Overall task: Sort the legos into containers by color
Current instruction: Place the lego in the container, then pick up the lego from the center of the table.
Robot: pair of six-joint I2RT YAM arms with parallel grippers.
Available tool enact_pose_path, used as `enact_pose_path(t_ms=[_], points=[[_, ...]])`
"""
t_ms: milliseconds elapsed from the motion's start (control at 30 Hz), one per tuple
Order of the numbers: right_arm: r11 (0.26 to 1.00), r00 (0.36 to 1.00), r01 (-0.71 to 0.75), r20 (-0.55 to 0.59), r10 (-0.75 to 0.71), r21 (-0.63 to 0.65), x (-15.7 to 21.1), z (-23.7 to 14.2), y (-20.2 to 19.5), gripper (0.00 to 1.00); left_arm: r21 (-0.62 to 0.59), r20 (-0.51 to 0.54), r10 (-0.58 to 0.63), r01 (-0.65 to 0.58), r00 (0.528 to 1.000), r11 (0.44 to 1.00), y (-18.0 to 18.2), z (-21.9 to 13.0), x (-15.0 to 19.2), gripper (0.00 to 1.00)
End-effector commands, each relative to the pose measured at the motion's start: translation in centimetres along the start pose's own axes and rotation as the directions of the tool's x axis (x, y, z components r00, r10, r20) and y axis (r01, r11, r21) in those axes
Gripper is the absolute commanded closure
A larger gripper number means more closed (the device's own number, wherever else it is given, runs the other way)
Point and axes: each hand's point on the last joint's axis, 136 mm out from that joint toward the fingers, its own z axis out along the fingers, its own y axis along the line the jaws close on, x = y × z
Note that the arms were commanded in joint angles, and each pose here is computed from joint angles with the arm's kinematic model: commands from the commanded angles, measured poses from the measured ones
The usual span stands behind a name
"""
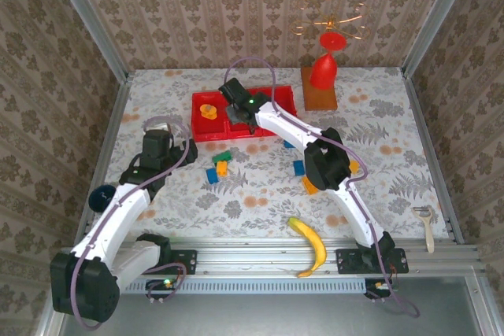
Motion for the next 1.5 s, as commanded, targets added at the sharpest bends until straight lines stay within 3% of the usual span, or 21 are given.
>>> enact_pose_path(t_ms=[0, 367, 767, 933, 1033, 1467], points=[[1.0, 0.998, 0.004, 0.057, -0.005, 0.014, -2.7, -4.3, -0.9, 0.44, -0.014, 0.023, -0.006, 0.006, 1.0, 1.0, 0.3, -0.7, -0.9, 0.0], [0.997, 0.994, -0.075, 0.083, 0.074, 0.014, -1.7, -9.8, -2.4, 0.38, -0.008, 0.026, -0.001, 0.001, 1.0, 1.0, 0.1, -0.6, -1.1, 0.0], [0.965, 0.967, -0.254, 0.012, 0.253, 0.067, 6.9, -13.8, -6.5, 0.28, 0.026, 0.019, 0.006, -0.007, 1.0, 1.0, -0.6, 0.1, -1.2, 0.0], [0.946, 0.951, -0.296, -0.052, 0.304, 0.13, 11.4, -13.2, -8.2, 0.18, 0.029, 0.019, 0.008, -0.009, 1.0, 1.0, -0.7, 0.3, -1.2, 0.0], [0.934, 0.936, -0.321, -0.095, 0.338, 0.159, 13.5, -12.2, -9.1, 0.0, 0.03, 0.018, 0.005, -0.005, 1.0, 1.0, -0.7, 0.3, -1.2, 0.0], [0.919, 0.913, -0.335, -0.17, 0.372, 0.21, 16.3, -8.3, -10.1, 0.0, 0.03, 0.002, -0.019, 0.019, 1.0, 0.999, -0.5, 0.6, -0.6, 0.0]])
